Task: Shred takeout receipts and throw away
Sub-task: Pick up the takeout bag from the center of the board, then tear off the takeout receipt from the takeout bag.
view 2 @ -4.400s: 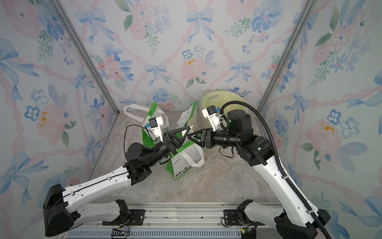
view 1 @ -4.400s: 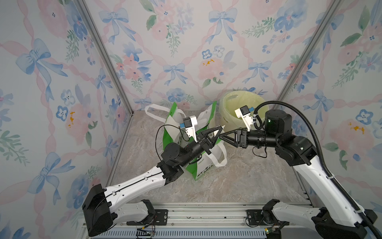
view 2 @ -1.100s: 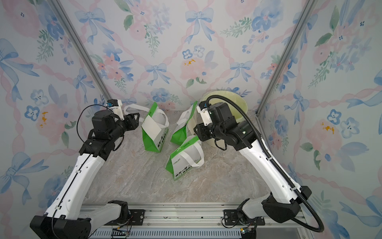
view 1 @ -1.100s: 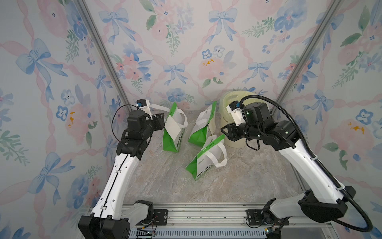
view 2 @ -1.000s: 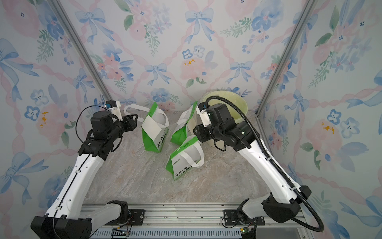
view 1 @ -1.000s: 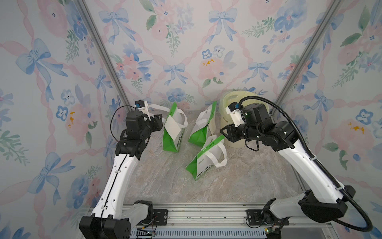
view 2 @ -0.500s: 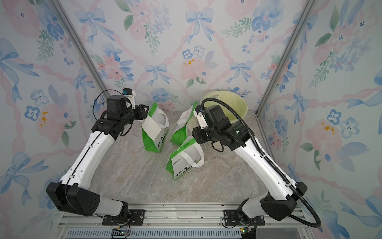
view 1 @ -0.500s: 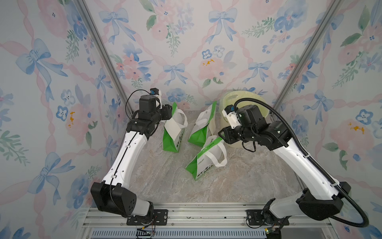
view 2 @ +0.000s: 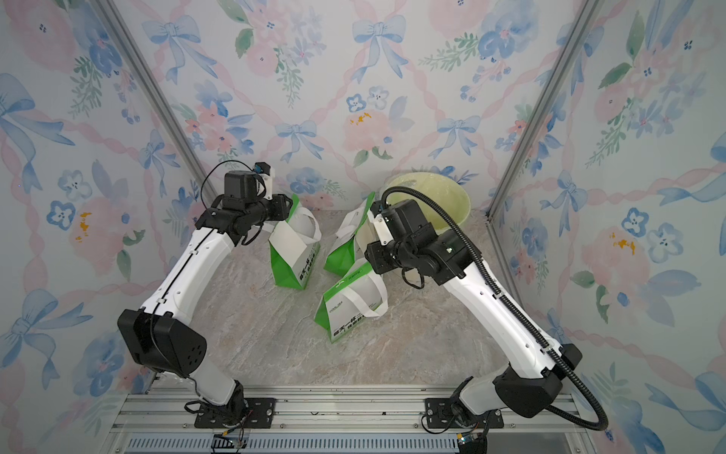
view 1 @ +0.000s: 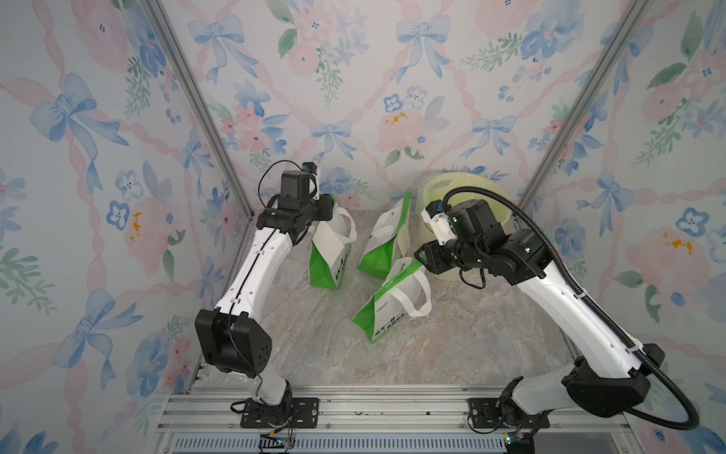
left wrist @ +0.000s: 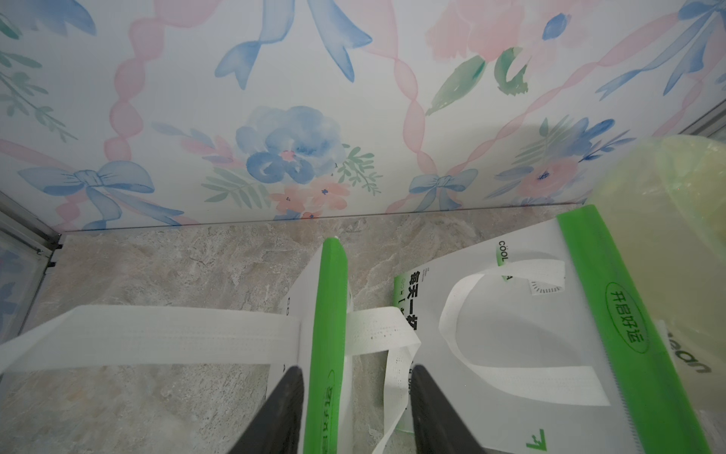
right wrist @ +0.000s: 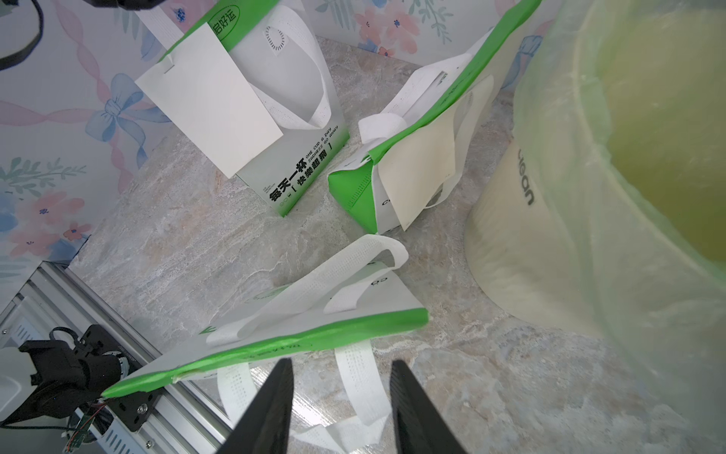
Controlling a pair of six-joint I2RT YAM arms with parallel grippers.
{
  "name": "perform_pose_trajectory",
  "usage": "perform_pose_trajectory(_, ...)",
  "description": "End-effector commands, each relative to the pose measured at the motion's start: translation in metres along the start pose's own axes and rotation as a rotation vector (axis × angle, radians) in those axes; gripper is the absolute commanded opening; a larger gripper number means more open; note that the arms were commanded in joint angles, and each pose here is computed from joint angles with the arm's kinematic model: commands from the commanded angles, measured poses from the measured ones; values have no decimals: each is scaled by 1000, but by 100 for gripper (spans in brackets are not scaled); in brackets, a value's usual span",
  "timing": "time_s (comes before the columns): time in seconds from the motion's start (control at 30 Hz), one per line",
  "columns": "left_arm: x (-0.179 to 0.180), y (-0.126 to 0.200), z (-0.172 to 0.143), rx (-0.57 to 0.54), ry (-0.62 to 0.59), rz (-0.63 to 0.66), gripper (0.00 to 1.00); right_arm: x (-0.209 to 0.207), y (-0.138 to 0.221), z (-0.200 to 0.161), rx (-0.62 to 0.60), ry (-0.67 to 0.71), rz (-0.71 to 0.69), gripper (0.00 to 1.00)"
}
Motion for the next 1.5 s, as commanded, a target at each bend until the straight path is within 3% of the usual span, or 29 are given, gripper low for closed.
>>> perform_pose_trajectory(0.0, 4, -8, -5, 55, -25, 11, 47, 2, 11, -5, -12, 7, -7, 43)
perform_pose_trajectory(0.13, 10, -15, -7, 68, -26, 44, 44, 2, 13, -8, -17, 2, -11, 43)
perform_pose_trajectory(0.37, 14, -23, -12, 95, -27, 53, 26, 4, 13, -9, -19, 1, -7, 43)
perform_pose_trajectory(0.6, 22, -27, -13, 109, -25, 68, 20, 4, 13, -8, -23, -1, -7, 43)
perform_pose_trajectory(0.73, 24, -24, -10, 103, -26, 72, 9, 6, 15, -5, -37, 6, 4, 43)
perform_pose_trajectory(0.9, 15, 6, 1, 56, -26, 13, 4, 24, 12, 16, -79, 97, 74, 43)
perform_pose_trajectory(1.07, 14, 45, 5, 12, 29, -39, 1, 63, -13, 52, -133, 141, 226, 43)
perform_pose_trajectory(1.23, 17, 81, 3, -42, 139, -41, 0, 108, -44, 85, -213, 40, 402, 42)
perform_pose_trajectory(1.47, 16, 140, 4, -175, 272, -36, 0, 140, -82, 95, -213, -99, 510, 49)
Point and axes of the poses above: each gripper's point midway between its finger pads, its own y axis back along the fingers, its own x axis along the line the jaws close on, z = x × y, the point moved 7 cm from there along y, back along the fingers, and after that the axes turned 15 degrees about y, right-handed, at the moved point
